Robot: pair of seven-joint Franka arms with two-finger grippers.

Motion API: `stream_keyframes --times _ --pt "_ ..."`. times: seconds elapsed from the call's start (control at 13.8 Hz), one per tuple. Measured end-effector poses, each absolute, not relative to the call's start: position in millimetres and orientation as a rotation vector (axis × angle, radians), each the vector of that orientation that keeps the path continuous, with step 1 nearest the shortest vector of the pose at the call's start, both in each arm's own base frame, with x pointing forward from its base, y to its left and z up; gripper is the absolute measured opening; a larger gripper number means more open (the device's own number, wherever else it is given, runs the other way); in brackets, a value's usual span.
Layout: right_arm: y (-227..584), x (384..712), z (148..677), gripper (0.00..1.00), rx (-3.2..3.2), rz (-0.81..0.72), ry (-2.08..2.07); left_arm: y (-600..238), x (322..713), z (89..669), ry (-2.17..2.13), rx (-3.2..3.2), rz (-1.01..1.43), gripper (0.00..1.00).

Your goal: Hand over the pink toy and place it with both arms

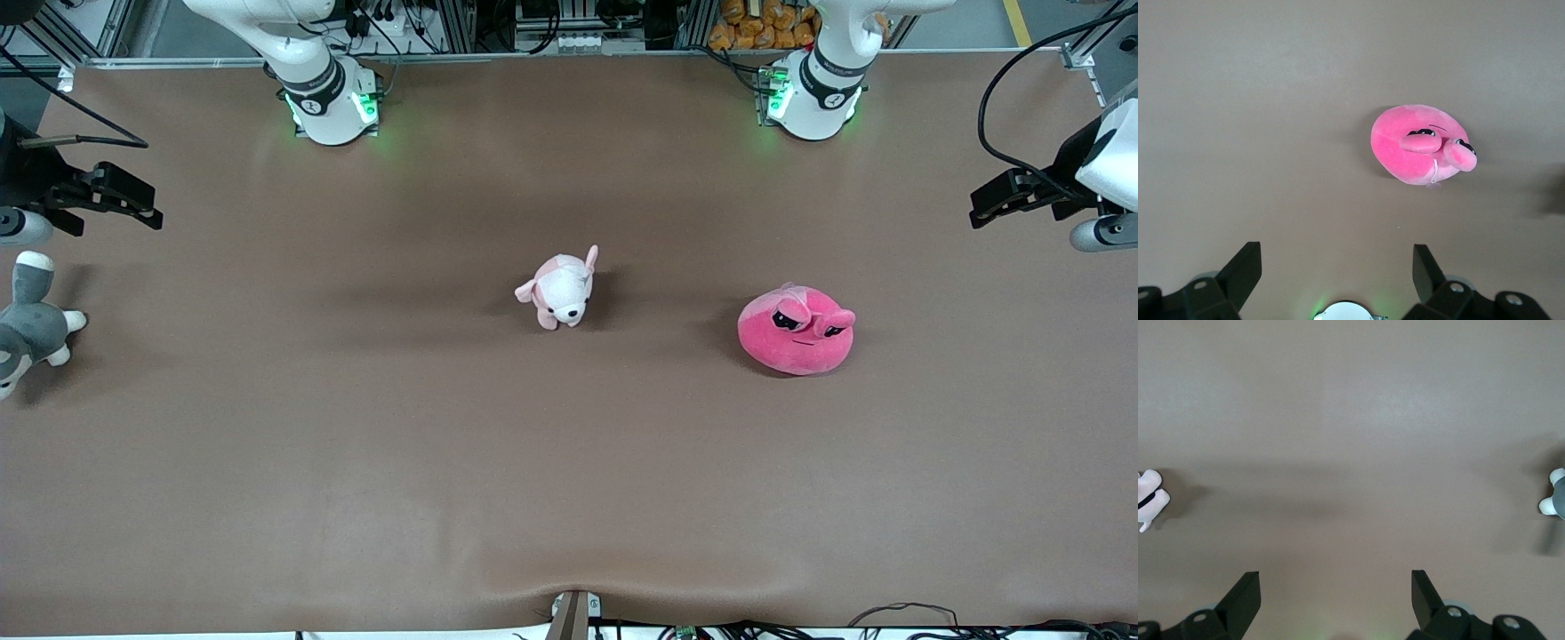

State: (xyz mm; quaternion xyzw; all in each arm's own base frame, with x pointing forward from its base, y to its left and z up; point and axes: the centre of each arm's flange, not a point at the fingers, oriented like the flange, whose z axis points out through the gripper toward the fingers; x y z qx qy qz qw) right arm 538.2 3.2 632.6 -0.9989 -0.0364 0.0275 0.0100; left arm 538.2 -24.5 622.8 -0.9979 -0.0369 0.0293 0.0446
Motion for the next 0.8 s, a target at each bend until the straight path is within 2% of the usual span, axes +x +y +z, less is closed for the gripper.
stream_keyframes --times 0.8 --pt "-3.7 538.9 631.2 1.00 -3.118 0.090 -0.094 -24.8 522.1 612.6 -0.109 -3.060 0.090 1.00"
